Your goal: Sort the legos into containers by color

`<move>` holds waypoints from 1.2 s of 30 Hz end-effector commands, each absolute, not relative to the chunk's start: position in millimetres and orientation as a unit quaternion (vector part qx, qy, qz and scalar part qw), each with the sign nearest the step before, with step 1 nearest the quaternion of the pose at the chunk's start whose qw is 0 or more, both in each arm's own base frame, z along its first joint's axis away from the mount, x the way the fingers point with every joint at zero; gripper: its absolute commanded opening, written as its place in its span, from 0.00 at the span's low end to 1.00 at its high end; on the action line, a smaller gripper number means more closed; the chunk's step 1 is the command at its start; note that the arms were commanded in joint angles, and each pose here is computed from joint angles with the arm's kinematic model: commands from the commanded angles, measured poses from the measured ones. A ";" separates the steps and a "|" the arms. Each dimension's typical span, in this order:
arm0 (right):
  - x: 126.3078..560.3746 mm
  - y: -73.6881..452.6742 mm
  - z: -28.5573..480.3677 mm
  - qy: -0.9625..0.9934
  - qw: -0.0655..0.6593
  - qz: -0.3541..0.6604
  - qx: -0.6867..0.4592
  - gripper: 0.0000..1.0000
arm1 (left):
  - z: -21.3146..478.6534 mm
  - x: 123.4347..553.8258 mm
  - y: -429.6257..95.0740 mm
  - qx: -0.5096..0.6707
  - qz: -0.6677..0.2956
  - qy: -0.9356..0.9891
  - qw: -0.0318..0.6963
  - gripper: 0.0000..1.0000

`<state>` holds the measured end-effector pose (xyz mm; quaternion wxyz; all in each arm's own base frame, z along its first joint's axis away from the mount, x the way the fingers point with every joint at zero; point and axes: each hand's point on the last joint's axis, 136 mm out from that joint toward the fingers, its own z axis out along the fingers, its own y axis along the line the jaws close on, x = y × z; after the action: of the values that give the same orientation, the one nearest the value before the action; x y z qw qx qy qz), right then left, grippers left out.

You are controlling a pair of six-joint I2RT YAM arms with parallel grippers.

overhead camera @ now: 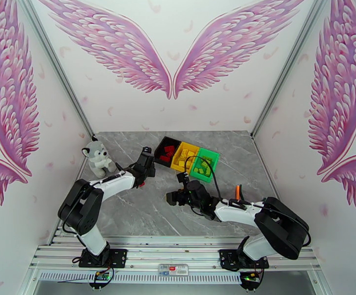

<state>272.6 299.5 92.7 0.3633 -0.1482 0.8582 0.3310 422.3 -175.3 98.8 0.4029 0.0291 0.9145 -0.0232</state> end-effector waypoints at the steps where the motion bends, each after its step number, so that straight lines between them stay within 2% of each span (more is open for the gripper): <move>1: 271.4 296.8 98.0 0.856 0.374 0.327 -0.144 0.85 | 104.8 415.6 -172.7 0.026 -0.021 0.916 0.401 0.23; 7: 267.6 290.5 100.1 0.855 0.379 0.325 -0.142 0.86 | 87.9 391.3 -147.9 -0.006 0.013 0.919 0.394 0.51; 11: 265.3 289.8 102.9 0.853 0.380 0.329 -0.143 0.86 | 81.0 369.7 -137.1 -0.026 0.010 0.917 0.397 0.62; 19: 265.4 289.6 104.2 0.850 0.383 0.334 -0.138 0.86 | 62.7 354.5 -141.0 -0.027 -0.010 0.927 0.373 0.69; 26: 264.6 285.8 104.9 0.851 0.387 0.328 -0.139 0.86 | 36.4 358.4 -145.3 -0.026 0.000 0.938 0.346 0.69; 36: 263.4 282.9 105.6 0.850 0.390 0.328 -0.136 0.86 | 24.8 364.8 -138.0 -0.030 0.030 0.940 0.338 0.70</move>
<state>265.7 285.4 106.0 0.3859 -0.1403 0.8494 0.3315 355.2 -137.8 26.8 0.3367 -0.0269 0.9411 0.0183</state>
